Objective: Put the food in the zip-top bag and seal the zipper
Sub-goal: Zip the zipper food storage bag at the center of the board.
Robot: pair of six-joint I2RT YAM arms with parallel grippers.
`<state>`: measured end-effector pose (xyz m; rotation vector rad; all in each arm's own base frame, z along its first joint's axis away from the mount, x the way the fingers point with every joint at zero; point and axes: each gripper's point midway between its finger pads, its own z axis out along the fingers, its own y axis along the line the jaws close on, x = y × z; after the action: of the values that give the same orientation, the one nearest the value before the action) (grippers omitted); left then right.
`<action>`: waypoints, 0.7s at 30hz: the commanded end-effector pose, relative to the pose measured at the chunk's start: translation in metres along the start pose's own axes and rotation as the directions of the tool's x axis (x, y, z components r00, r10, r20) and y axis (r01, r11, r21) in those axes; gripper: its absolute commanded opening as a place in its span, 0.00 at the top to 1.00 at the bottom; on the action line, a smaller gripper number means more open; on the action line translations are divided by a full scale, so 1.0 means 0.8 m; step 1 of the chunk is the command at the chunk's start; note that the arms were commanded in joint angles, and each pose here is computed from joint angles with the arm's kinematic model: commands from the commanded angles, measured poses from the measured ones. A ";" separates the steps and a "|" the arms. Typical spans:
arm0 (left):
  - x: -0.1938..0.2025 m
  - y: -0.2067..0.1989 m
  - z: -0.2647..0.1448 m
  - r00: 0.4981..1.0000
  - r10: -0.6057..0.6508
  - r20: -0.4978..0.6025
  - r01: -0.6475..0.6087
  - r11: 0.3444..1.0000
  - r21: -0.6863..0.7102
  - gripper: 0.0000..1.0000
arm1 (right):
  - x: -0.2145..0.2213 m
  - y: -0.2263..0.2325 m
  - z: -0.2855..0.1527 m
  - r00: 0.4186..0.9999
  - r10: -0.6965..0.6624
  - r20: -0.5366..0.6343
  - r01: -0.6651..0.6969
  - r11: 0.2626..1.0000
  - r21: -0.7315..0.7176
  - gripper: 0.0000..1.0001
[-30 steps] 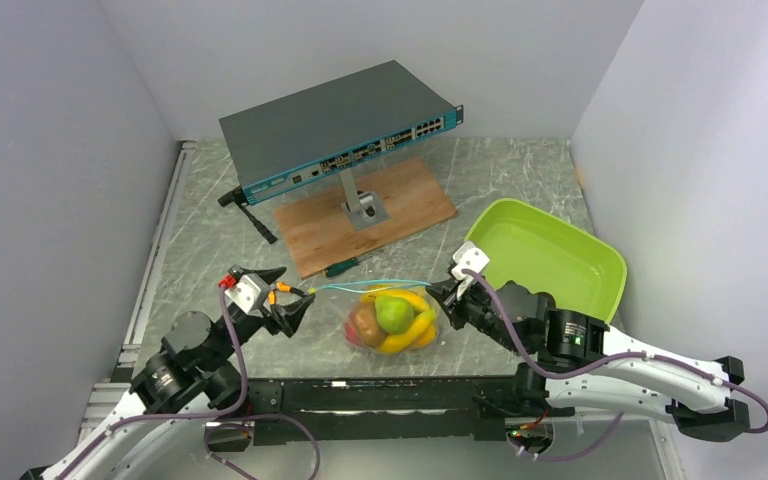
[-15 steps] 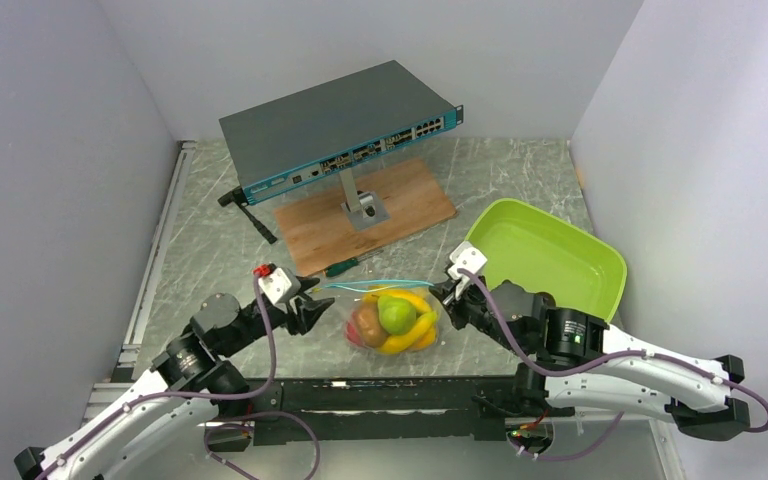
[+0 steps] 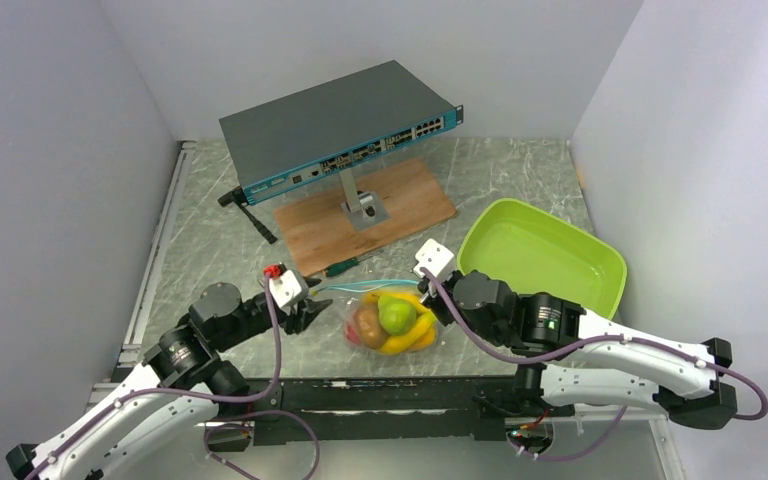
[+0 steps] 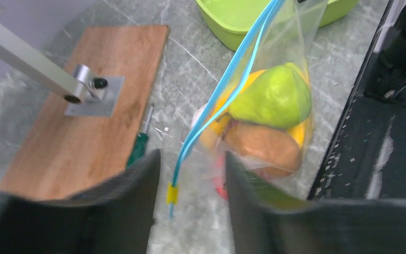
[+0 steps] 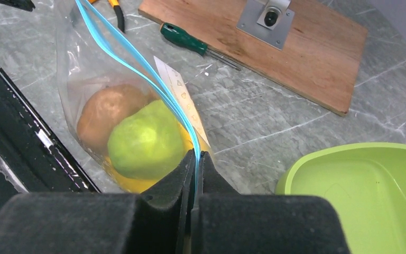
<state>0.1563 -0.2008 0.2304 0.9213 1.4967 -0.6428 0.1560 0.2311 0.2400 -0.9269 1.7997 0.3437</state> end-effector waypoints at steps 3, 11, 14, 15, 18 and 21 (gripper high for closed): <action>-0.020 0.039 -0.016 0.973 -0.220 0.069 0.230 0.948 -0.221 0.30 | -0.031 -0.020 -0.026 0.995 0.036 0.091 -0.039 0.999 0.031 0.99; -0.041 0.082 -0.047 0.777 -0.548 0.308 0.629 0.665 -0.404 0.18 | -0.056 0.016 -0.018 0.992 -0.063 0.109 0.076 0.990 -0.121 0.30; -0.047 0.089 -0.055 0.751 -0.595 0.287 0.652 0.597 -0.468 0.18 | -0.063 0.035 0.004 0.989 -0.117 0.089 0.130 0.978 -0.164 0.16; -0.047 0.089 -0.056 0.751 -0.603 0.268 0.647 0.591 -0.482 0.17 | -0.065 0.038 0.014 0.987 -0.142 0.077 0.153 0.975 -0.163 0.15; -0.041 0.086 -0.061 0.755 -0.619 0.214 0.626 0.586 -0.514 0.16 | -0.077 0.052 0.051 0.980 -0.197 0.035 0.200 0.967 -0.158 0.12; -0.027 0.085 -0.073 0.741 -0.643 0.193 0.625 0.556 -0.548 0.14 | -0.097 0.066 0.080 0.980 -0.197 0.003 0.194 0.964 -0.183 0.11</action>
<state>0.1879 -0.1379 0.2867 -0.0499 1.8161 -0.6722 0.1617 0.3030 0.2484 -1.2103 1.7429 0.3425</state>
